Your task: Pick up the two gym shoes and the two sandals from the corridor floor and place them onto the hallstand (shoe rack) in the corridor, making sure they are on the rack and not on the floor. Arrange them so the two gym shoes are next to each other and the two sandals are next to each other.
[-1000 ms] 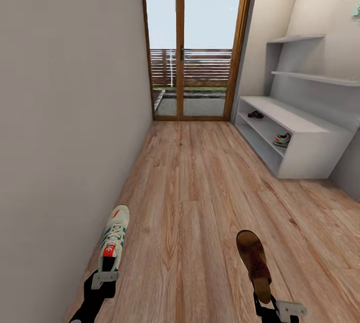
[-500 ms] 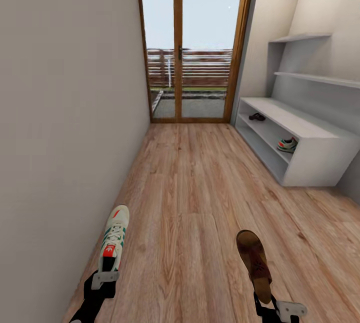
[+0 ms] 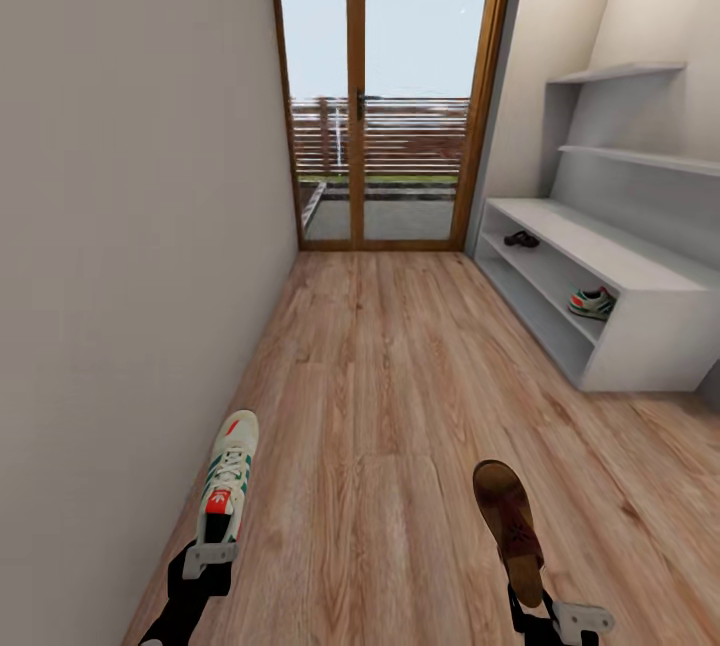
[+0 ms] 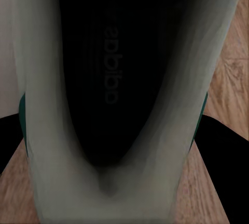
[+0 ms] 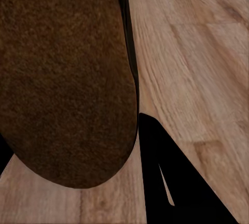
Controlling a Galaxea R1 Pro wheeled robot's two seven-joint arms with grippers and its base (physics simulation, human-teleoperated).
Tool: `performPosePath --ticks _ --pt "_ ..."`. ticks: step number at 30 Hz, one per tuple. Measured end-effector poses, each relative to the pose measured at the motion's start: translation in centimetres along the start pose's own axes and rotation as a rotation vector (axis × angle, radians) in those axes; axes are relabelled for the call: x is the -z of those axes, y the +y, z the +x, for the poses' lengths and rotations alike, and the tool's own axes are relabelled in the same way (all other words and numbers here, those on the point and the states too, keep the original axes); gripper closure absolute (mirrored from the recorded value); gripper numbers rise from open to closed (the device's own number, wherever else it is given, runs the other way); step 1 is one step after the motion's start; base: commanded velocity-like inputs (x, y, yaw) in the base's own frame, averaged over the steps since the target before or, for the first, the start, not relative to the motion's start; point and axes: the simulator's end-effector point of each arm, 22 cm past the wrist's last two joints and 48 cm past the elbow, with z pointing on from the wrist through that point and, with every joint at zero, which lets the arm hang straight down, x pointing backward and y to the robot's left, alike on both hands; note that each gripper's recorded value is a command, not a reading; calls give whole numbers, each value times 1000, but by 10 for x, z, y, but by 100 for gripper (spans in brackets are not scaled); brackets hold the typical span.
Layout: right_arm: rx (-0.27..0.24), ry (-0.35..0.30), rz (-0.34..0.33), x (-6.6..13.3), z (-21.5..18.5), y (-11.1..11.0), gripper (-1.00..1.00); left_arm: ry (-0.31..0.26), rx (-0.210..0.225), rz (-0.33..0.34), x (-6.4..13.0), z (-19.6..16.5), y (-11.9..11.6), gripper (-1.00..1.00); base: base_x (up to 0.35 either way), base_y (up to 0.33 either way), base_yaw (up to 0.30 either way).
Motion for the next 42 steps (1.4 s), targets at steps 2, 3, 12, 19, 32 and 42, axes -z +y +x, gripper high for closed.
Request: performPosePath --ticks 2,3,12,19,32,42 --pt "0 0 0 0 0 0 100 1 0 0 0 0 0 100 339 0 0" --pt "0 0 0 0 0 0 100 1 0 0 0 0 0 100 339 0 0" --pt "0 0 0 0 0 0 100 1 0 0 0 0 0 100 339 0 0" --pt "0 0 -1 0 0 0 100 0 0 0 0 0 0 100 339 0 0" --pt "0 1 0 0 0 0 100 1 0 0 0 0 0 100 339 0 0" --pt "-1 4 -1 1 2 0 100 1 0 0 0 0 0 100 339 0 0"
